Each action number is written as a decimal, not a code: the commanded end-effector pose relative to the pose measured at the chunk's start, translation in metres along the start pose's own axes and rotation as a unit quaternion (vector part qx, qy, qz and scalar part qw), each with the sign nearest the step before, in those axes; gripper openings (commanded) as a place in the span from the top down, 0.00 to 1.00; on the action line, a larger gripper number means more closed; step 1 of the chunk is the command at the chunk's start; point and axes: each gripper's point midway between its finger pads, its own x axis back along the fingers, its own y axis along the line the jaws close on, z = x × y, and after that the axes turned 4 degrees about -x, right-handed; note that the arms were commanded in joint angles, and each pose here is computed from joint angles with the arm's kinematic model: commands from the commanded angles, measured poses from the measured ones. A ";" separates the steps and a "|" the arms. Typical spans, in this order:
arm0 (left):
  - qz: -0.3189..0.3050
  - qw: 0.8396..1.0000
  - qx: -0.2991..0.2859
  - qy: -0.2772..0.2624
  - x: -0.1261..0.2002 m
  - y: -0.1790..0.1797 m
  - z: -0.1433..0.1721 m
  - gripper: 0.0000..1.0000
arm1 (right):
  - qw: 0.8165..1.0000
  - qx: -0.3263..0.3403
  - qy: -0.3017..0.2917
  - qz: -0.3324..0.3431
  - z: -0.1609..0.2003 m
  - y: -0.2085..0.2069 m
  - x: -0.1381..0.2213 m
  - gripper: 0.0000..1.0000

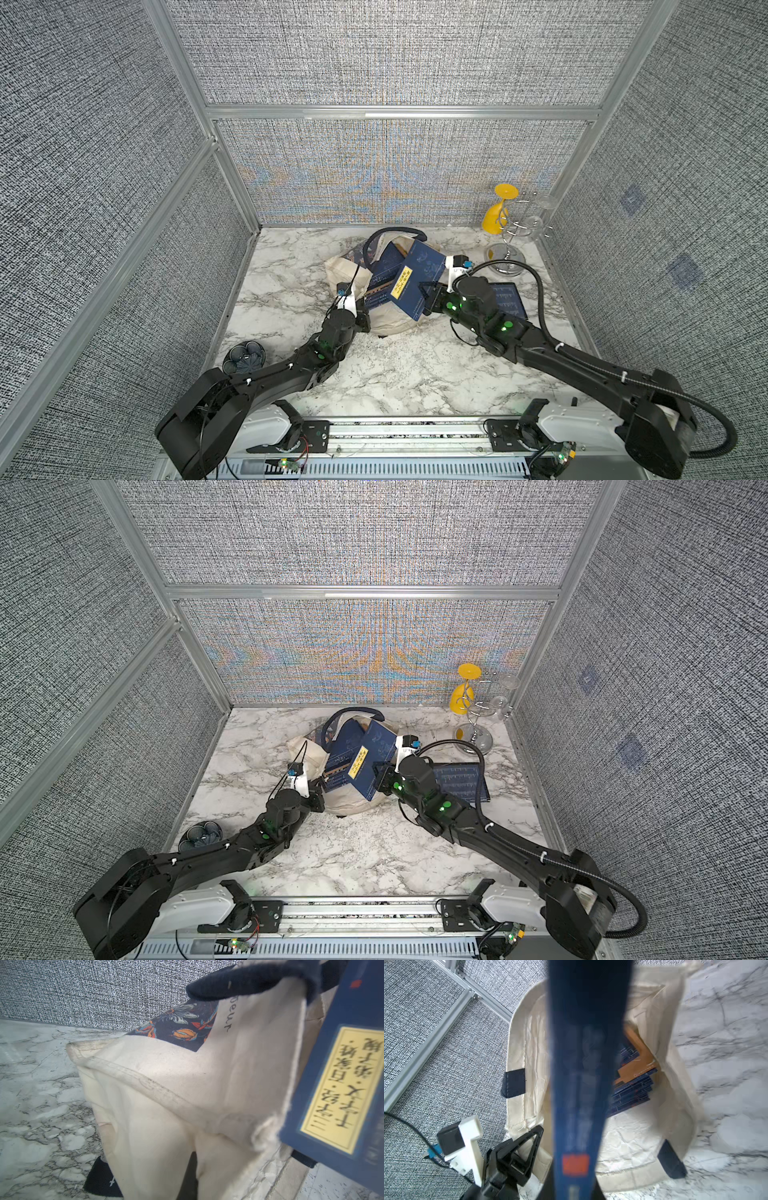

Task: Take out the books from the canvas bag
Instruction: Place the book on the book.

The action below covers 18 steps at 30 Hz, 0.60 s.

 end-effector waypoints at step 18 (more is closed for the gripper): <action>0.002 1.000 0.005 -0.010 -0.003 -0.003 -0.006 1.00 | 0.955 -0.102 -0.232 0.153 -0.061 -0.123 0.118 1.00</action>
